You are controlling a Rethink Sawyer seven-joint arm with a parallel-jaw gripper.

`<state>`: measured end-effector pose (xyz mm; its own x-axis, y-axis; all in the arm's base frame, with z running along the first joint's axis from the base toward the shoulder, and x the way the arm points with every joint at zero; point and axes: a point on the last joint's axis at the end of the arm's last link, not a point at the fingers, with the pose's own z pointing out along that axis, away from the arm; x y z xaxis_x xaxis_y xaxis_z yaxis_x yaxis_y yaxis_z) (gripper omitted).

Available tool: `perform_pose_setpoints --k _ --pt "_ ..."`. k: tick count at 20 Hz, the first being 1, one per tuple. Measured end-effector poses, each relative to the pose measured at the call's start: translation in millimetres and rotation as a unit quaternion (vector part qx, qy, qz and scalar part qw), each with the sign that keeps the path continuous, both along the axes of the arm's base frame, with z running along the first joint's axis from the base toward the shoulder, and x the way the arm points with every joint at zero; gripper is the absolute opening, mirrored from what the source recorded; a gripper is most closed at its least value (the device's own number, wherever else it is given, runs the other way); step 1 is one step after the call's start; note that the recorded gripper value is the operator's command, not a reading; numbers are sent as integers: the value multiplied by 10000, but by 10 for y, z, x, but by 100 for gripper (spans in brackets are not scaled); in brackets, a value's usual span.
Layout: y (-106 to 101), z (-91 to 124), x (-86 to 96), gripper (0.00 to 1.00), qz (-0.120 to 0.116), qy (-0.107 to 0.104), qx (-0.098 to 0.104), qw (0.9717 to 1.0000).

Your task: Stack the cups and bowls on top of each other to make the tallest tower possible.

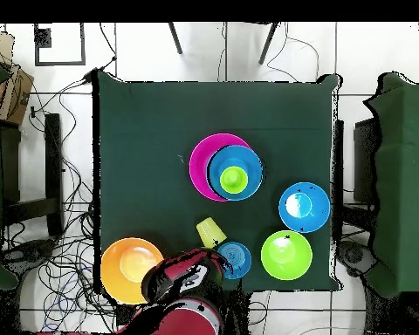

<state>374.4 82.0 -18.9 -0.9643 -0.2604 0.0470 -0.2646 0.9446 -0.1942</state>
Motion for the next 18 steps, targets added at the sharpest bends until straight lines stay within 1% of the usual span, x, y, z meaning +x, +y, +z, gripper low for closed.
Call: perform_pose_setpoints --k 4,9,10,15,18 --pt "-89 0 17 100 -117 2 -1 9999" --pt "-146 0 30 100 -197 0 3 9998" --pt "-162 -4 37 0 -228 -1 16 9997" --pt "-160 -5 48 0 -223 -38 34 9997" --pt "-144 -7 85 0 -195 -175 96 9996"
